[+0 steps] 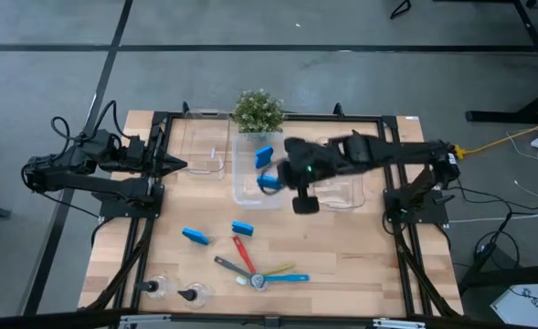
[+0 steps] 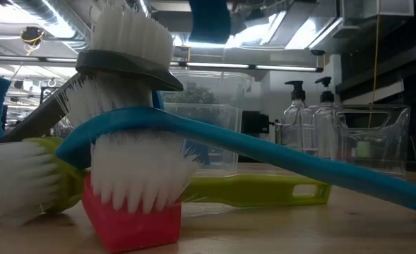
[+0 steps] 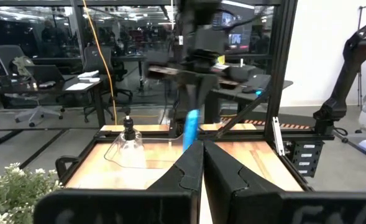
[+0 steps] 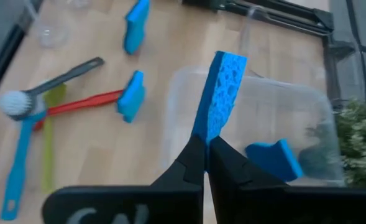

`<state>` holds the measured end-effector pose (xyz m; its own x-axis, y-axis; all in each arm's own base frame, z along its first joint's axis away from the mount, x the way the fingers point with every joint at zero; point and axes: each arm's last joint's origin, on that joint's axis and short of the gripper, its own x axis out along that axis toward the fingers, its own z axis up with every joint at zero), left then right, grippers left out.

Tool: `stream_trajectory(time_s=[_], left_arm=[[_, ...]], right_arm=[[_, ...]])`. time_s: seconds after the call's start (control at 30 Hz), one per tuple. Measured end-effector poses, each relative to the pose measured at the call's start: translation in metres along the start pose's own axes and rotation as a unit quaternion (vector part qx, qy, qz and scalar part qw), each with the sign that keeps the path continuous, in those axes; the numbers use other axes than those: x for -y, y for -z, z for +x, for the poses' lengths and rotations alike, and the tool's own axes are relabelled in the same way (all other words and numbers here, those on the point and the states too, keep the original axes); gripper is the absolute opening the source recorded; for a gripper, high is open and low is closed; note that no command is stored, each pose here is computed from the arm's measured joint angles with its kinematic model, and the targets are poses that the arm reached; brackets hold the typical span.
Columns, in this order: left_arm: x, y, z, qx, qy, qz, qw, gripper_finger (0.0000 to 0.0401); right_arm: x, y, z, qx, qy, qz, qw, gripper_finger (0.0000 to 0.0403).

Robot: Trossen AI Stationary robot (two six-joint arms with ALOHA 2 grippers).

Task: Pick & Place Kitchen Sink Supplies
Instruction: Put the blue sponge into the middle transparent bin

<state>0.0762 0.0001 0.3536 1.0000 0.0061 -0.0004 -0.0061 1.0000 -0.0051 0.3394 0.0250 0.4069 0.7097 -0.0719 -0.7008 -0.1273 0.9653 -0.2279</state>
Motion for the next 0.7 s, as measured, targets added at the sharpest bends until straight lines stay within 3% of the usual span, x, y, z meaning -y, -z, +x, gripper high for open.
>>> stream_trajectory(time_s=[0.3, 0.7], left_arm=[[0.0, 0.0, 0.0, 0.0, 0.0, 0.0, 1.0, 0.0006], [0.0, 0.0, 0.0, 0.0, 0.0, 0.0, 1.0, 0.0006]], right_arm=[[0.053, 0.014, 0.039, -0.007, -0.017, 0.015, 1.0, 0.0006], [0.091, 0.042, 0.112, -0.065, -0.015, -0.004, 0.998, 0.0006]])
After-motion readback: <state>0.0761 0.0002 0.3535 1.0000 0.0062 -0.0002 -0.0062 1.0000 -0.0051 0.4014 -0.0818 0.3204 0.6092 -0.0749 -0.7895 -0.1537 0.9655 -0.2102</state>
